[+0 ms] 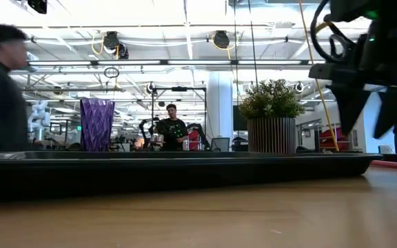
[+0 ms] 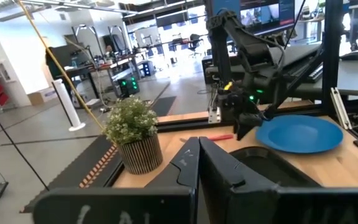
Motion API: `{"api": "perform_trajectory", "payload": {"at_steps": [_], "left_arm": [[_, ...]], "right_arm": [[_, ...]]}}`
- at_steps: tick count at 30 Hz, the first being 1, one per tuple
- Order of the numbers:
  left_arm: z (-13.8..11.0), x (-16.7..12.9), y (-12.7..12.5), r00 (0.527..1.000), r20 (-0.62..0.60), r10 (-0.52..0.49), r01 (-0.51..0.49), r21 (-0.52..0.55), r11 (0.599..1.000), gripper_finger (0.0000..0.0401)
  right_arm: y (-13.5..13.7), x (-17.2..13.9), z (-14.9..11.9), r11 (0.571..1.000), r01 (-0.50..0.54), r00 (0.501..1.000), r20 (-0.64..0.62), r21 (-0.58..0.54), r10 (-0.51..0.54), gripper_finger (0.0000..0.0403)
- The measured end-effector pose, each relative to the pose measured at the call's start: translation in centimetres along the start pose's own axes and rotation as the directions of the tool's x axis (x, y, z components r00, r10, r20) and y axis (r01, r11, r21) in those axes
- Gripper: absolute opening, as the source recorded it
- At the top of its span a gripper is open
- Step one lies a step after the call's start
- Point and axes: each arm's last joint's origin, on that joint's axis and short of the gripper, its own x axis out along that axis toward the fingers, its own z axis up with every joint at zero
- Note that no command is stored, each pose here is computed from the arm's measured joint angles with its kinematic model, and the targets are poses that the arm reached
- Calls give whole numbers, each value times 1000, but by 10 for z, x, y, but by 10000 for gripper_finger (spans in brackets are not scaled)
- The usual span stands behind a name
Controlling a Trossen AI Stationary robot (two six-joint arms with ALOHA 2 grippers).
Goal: Pick and place plate/cup/fork/spoon on tray
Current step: Prepare the black serving tray
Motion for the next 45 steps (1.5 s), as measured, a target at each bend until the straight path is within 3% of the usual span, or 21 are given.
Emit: {"api": "perform_trajectory", "payload": {"at_steps": [5,15,20,27,31,35,43,45], "left_arm": [[1,0,0,1000,5,2,-2,11,1000,10],[6,0,1,998,55,14,-15,19,1000,10],[8,0,2,997,72,18,-20,15,1000,10],[6,0,1,998,54,14,-14,4,1000,10],[4,0,1,999,36,9,-9,0,1000,10],[3,0,0,1000,26,7,-7,-10,1000,10],[2,1,0,1000,19,7,-6,-13,1000,10],[3,1,0,1000,24,9,-9,-6,1000,10]], "right_arm": [[9,3,29,984,-84,996,-29,-156,80,232],[14,31,77,956,-118,991,-93,-267,96,211],[20,58,84,934,-207,974,-153,-291,168,210],[25,72,86,931,-203,974,-165,-305,158,210],[26,75,83,946,-199,970,-189,-256,153,206],[25,75,80,963,-174,970,-202,-206,132,173],[25,73,73,976,-167,964,-233,-141,131,40],[26,71,70,978,-166,962,-239,-126,133,30]]}}
